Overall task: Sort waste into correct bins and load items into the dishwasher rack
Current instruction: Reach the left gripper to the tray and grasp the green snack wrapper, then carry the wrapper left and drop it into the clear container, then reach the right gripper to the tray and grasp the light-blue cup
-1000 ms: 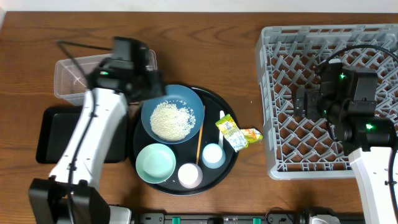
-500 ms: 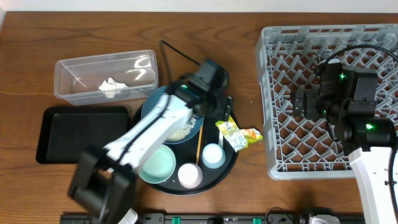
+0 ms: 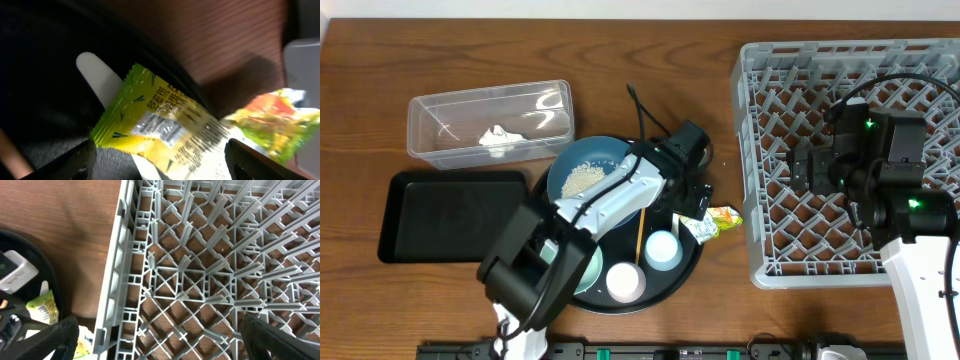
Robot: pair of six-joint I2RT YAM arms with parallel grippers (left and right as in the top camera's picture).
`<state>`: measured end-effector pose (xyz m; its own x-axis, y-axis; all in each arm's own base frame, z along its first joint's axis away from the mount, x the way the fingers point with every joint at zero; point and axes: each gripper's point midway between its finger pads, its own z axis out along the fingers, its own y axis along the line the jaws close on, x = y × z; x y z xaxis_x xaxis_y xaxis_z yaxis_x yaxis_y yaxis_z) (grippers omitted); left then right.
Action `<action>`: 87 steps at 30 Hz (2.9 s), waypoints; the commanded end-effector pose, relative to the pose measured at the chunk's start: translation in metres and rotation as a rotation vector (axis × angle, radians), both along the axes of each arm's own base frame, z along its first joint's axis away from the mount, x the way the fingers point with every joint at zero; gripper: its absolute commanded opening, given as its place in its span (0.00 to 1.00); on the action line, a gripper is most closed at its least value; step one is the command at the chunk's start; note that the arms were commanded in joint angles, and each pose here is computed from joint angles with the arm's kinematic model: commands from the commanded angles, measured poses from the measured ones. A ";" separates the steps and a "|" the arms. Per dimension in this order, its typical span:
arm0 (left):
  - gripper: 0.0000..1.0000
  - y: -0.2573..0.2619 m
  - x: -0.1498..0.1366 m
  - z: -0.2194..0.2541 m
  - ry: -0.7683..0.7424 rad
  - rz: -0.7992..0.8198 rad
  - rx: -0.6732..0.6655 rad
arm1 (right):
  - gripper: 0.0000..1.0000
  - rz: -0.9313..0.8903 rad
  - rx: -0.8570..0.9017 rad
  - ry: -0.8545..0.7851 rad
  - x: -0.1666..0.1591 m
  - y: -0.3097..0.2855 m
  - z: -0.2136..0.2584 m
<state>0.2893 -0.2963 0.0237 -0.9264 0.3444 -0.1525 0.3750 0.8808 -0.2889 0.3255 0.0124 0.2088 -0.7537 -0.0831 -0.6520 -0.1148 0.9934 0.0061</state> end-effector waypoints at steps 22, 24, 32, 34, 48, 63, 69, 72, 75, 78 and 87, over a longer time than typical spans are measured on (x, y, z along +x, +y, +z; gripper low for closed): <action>0.06 0.001 0.002 -0.018 0.023 0.003 0.027 | 0.99 0.010 0.011 -0.024 0.002 0.004 0.010; 0.06 0.002 0.004 -0.010 0.013 0.007 0.019 | 0.99 0.010 0.011 -0.024 0.002 0.004 0.010; 0.06 0.006 0.020 0.038 -0.080 0.040 -0.057 | 0.99 0.010 0.011 -0.024 0.002 0.004 0.010; 0.06 0.009 0.026 0.054 -0.111 0.054 -0.081 | 0.99 0.010 0.011 -0.025 0.002 0.004 0.010; 0.06 0.154 0.105 0.174 -0.513 0.419 -0.005 | 0.99 0.010 0.011 -0.020 0.001 0.004 0.009; 0.07 0.369 0.158 0.138 -0.512 0.916 0.136 | 0.99 0.011 0.012 0.009 -0.004 0.004 0.004; 0.53 0.377 0.158 0.118 -0.462 0.927 0.156 | 0.99 0.039 0.045 0.016 -0.007 0.012 0.005; 0.64 0.375 0.151 0.127 -0.464 0.927 0.152 | 0.99 0.098 0.112 -0.003 -0.008 0.027 0.015; 0.66 0.372 0.131 0.141 -0.439 0.929 0.158 | 0.99 0.147 0.148 -0.014 -0.011 0.040 0.031; 0.70 0.366 0.096 0.149 -0.358 0.942 0.174 | 0.99 0.206 0.156 -0.029 -0.016 0.057 0.050; 0.87 0.347 -0.022 0.136 0.064 0.978 0.289 | 0.99 0.495 0.166 -0.008 -0.049 0.147 0.064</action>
